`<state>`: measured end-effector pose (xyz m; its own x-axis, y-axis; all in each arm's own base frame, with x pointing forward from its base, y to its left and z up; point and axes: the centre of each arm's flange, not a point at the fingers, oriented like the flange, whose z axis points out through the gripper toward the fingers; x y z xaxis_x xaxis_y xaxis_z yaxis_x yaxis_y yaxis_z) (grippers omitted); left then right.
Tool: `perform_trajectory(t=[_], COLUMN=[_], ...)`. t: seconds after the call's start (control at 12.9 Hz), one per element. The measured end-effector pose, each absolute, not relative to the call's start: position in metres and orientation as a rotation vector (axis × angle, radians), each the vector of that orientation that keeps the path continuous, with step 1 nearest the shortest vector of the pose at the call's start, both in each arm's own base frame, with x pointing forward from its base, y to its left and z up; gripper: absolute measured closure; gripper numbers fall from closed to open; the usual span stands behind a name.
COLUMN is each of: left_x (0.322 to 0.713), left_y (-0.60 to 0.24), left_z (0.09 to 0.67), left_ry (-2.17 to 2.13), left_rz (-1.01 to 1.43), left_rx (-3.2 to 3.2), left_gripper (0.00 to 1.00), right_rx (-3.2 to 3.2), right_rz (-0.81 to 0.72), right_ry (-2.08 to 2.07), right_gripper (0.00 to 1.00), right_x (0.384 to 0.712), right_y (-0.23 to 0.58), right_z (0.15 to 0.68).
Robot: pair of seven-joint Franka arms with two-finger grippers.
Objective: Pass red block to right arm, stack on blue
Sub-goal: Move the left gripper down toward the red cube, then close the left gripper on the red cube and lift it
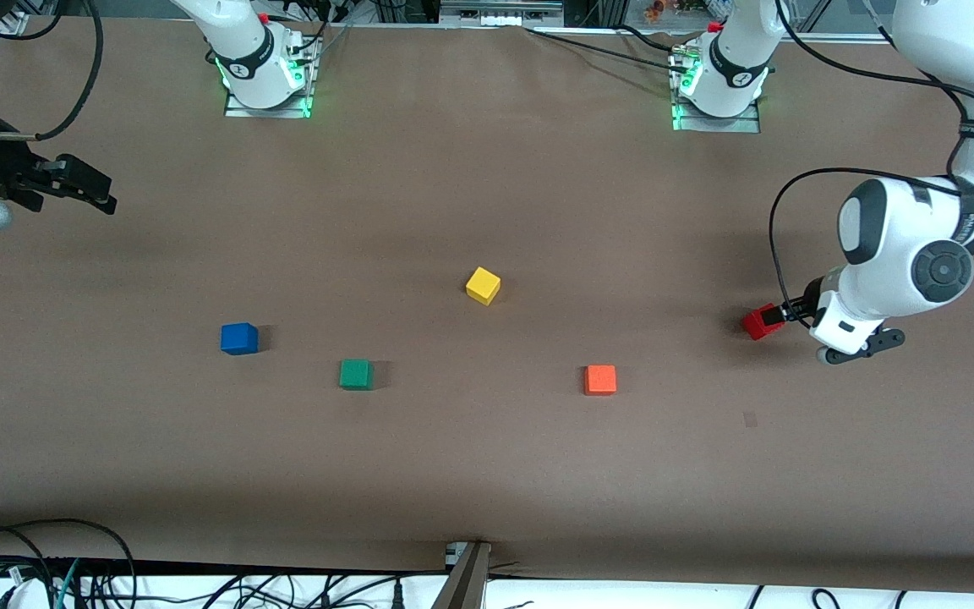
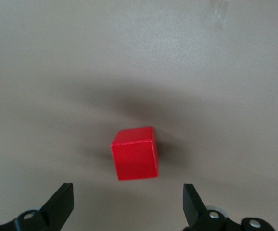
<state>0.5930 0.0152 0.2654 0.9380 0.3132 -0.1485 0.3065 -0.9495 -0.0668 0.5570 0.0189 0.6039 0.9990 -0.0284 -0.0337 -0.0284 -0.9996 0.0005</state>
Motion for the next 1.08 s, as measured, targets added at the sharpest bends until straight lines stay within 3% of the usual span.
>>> perform_trajectory(t=[0.62,0.7,0.93,1.08], left_x=[0.585,0.584,0.584,0.587], left_y=[0.029,0.033,0.033,0.031], left_z=[0.183,0.178,0.177,0.184], left_ry=[-0.548,-0.557,-0.557,-0.551], left_rz=[0.248,0.238,0.223,0.207], left_rx=[-3.043,-3.044,-3.047,-3.052], left_gripper=[0.00,0.07,0.42,0.44], right_rx=[3.148,3.149,3.149,3.150], right_rz=[-0.052,-0.052,-0.053,-0.053], right_ry=[-0.045,-0.045,-0.045,-0.045], right_gripper=[0.00,0.00,0.00,0.00], right_x=[0.557,0.557,0.557,0.557], right_y=[0.020,0.020,0.020,0.020], right_z=[0.604,0.604,0.604,0.604])
